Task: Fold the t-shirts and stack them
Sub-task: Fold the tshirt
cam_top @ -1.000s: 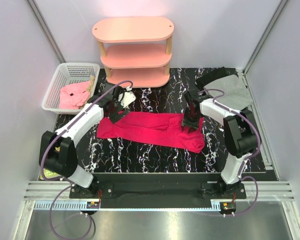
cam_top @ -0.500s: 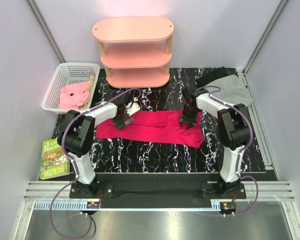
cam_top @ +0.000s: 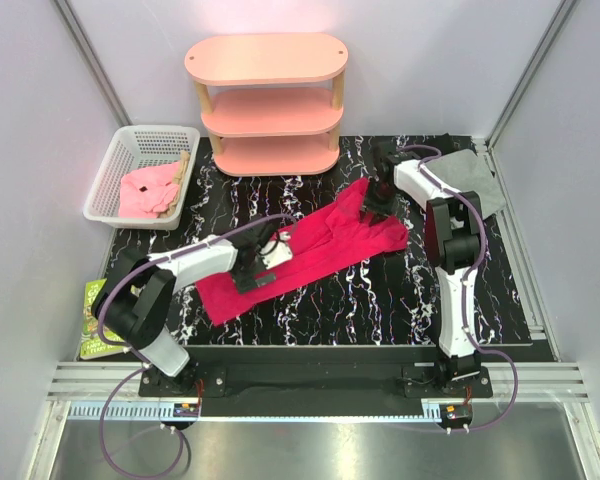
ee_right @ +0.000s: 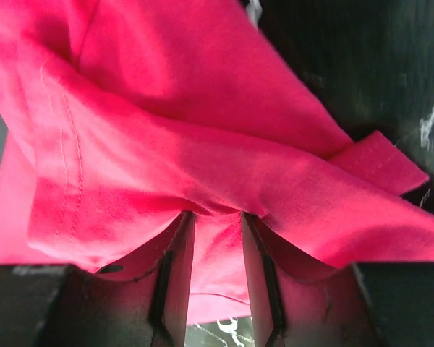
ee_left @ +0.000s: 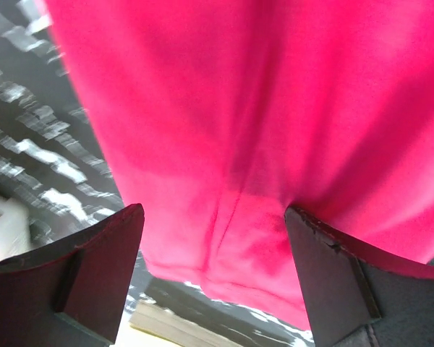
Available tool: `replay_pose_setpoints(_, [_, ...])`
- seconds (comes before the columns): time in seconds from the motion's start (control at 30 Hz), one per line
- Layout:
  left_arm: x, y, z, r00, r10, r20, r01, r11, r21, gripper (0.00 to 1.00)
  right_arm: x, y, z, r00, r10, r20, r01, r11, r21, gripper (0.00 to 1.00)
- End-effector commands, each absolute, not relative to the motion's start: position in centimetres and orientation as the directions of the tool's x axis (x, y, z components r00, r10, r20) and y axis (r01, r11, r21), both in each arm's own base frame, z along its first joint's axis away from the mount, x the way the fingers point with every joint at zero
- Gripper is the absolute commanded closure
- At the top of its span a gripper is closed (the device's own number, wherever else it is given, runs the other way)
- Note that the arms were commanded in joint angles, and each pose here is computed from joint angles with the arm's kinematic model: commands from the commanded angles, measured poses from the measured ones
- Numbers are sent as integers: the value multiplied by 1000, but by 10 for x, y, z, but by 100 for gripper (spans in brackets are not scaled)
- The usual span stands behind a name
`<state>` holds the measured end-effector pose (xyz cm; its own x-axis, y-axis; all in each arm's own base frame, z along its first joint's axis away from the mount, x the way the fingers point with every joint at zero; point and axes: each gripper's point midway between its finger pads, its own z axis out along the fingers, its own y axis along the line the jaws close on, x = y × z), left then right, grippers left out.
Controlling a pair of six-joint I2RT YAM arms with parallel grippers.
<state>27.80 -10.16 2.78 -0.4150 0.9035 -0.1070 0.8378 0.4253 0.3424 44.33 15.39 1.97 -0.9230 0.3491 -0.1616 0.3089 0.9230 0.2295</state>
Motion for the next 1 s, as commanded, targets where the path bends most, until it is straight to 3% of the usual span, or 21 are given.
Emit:
replay_pose_setpoints(0.0, [245, -129, 31, -412, 899, -150, 871, 436, 226, 14, 463, 145, 2, -939, 304, -162, 269, 941, 207, 60])
replay_pose_setpoints(0.13, [238, -161, 40, -370, 908, -195, 895, 405, 189, 13, 480, 157, 5, -943, 294, -157, 250, 936, 248, 60])
replay_pose_setpoints(0.47, [171, -204, 21, -271, 947, -172, 961, 277, 12, 14, 528, 176, 0, -949, 259, -181, 194, 929, 314, 62])
replay_pose_setpoints(0.77, [134, -220, 18, -185, 968, -170, 982, 173, -82, 14, 497, 154, -9, -955, 267, -132, 239, 951, 199, 63])
replay_pose_setpoints(0.8, [131, -221, 18, -184, 969, -167, 981, 170, -93, 15, 497, 151, -10, -953, 267, -143, 239, 953, 187, 62])
replay_pose_setpoints(0.83, [130, -223, 18, -178, 969, -170, 982, 163, -96, 15, 496, 149, -10, -953, 264, -145, 236, 954, 184, 53])
replay_pose_setpoints(0.97, [138, -224, 25, -174, 966, -192, 984, 165, -61, 15, 505, 142, 17, -942, 243, -230, 209, 964, 165, 45])
